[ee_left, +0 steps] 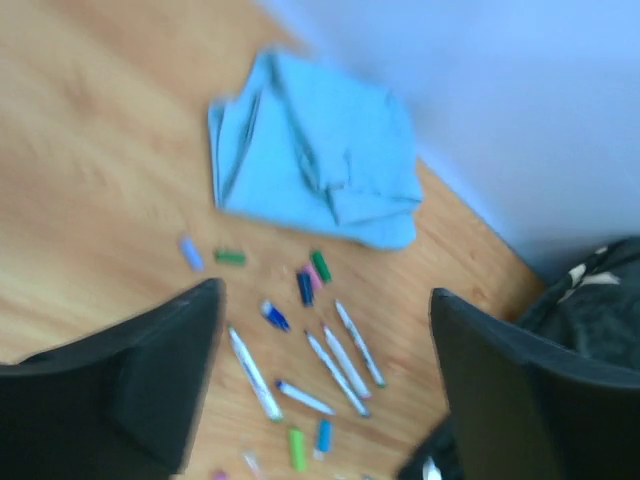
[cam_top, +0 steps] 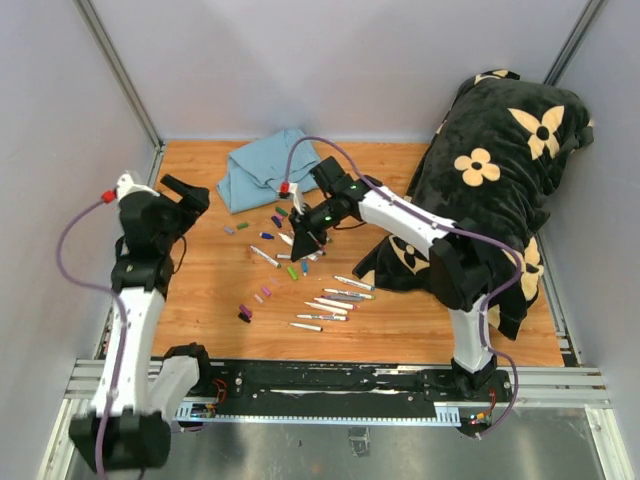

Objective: Open the pen caps
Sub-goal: Place the pen cap at the center of the board, then place the pen at the center of the board.

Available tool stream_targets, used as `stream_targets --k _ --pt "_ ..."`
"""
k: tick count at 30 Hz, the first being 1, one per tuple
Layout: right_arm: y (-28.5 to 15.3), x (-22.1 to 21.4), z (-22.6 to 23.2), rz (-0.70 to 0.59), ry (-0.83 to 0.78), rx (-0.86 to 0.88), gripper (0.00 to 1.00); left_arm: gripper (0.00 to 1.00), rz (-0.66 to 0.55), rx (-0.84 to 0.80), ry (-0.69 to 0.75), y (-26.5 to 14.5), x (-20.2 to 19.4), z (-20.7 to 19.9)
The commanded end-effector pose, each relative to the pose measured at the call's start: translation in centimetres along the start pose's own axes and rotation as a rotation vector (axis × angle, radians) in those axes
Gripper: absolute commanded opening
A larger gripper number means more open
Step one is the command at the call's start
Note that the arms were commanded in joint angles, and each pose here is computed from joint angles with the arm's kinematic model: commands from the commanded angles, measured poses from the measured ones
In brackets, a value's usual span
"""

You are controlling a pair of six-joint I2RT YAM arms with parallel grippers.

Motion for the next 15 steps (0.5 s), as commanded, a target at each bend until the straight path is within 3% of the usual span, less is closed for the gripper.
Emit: stream_targets --k 1,4,8,15 --pt "4.4 1.5 -0.8 0.066 0.073 -0.082 0.06 0.97 -0.316 -0.042 0.283 -8.9 3.9 -0.5" --pt "7.8 2.5 -1.0 0.093 0.126 -0.11 0.09 0.99 -0.529 -0.04 0.353 -13.0 4.2 0.5" --pt "11.8 3.3 -1.0 0.123 0.16 -0.185 0.08 0.99 -0.532 0.045 0.376 -12.2 2.9 2.1" --pt "14.7 4.5 -2.8 0.013 0.241 -0.472 0.08 0.99 -0.531 0.04 0.371 -11.8 1.8 2.6"
Point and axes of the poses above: each gripper's point midway between its finger pads, its own y axis out along the fingers, its own z axis along the line the jaws close on, x = y × z, the point moved 10 cm from there along -y, back along the fingers, and after that the axes turned 8 degrees about y, right-handed, at the moved point
